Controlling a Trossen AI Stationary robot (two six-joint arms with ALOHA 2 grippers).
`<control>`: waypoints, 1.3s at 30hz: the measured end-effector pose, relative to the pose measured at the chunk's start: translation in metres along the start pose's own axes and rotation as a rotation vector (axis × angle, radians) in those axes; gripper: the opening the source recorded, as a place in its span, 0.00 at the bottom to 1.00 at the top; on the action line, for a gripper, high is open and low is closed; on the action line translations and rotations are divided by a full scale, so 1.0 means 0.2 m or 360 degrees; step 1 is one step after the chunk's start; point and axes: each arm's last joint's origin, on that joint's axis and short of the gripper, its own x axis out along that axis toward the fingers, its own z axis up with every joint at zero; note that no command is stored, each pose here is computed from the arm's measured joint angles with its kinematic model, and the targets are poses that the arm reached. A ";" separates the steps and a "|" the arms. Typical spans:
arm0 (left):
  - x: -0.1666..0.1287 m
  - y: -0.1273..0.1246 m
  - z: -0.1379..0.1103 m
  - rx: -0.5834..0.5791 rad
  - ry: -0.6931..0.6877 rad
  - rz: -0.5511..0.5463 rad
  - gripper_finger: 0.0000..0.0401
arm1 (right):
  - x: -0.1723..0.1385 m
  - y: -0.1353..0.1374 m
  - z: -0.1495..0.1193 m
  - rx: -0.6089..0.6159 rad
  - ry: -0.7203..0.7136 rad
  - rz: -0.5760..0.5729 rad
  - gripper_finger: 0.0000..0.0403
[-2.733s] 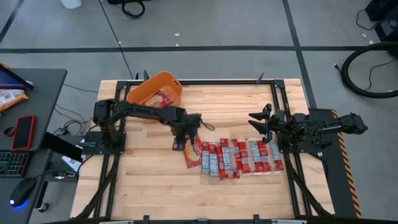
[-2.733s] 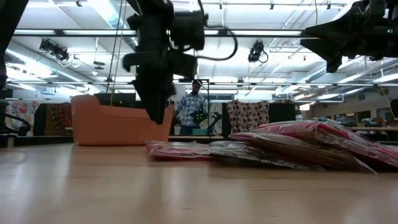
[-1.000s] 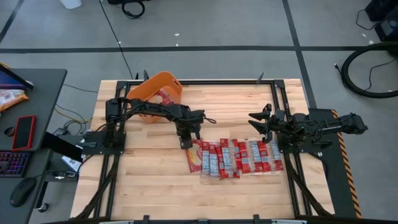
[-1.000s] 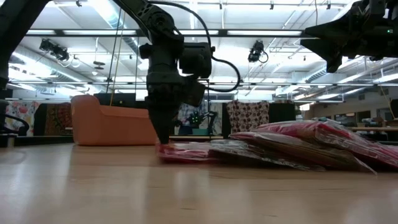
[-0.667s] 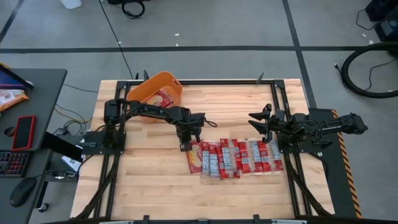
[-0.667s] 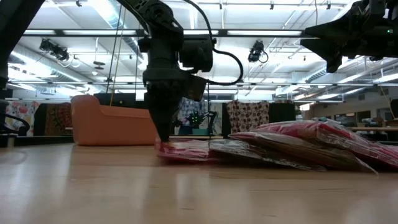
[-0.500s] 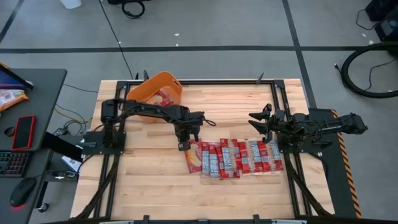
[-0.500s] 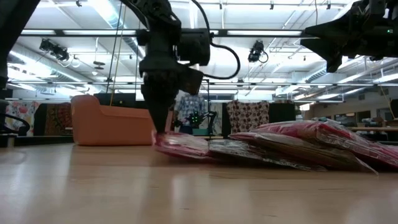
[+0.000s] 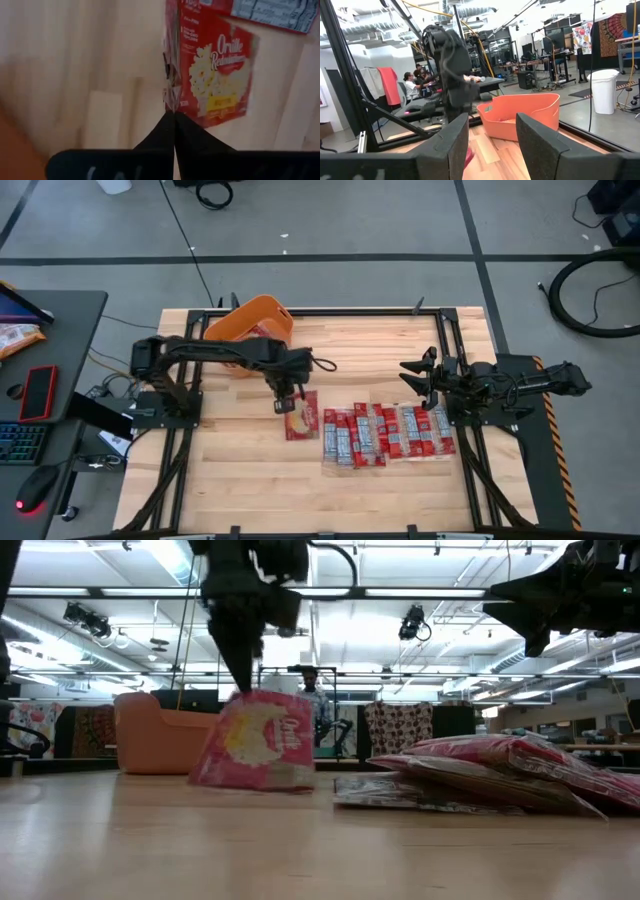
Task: Sort popcorn bags into baskets
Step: Put the red popcorn bag into the orange container
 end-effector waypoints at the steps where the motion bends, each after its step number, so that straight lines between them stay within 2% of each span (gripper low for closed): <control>1: -0.03 0.00 -0.01 -0.0019 -0.0010 0.0020 0.00 | 0.00 0.00 0.00 0.0000 0.0000 -0.0001 0.42; 9: -0.25 0.01 -0.12 -0.0071 -0.0108 0.0220 0.00 | 0.00 0.00 0.00 0.0000 0.0000 0.0000 0.42; 16: -0.48 0.03 -0.22 -0.0118 -0.0318 0.0422 0.00 | 0.00 0.00 0.00 0.0001 -0.0004 0.0000 0.42; 27: -0.81 0.12 -0.35 -0.0195 -0.0468 0.0911 0.00 | 0.00 0.00 0.00 -0.0001 0.0003 -0.0001 0.42; 30: -0.86 0.17 -0.38 -0.0165 -0.0462 0.1022 0.00 | 0.00 0.00 0.00 -0.0002 0.0007 -0.0004 0.42; 33: -0.86 0.23 -0.41 -0.0086 -0.0308 0.1083 0.00 | 0.00 0.00 0.00 -0.0002 0.0005 -0.0004 0.42; 35: -0.85 0.27 -0.43 0.0021 -0.0165 0.1089 0.00 | 0.01 0.00 0.00 0.0000 0.0001 -0.0002 0.42; 39: -0.82 0.31 -0.43 0.0323 -0.0001 0.0992 0.00 | 0.01 0.00 0.00 0.0000 0.0002 -0.0002 0.42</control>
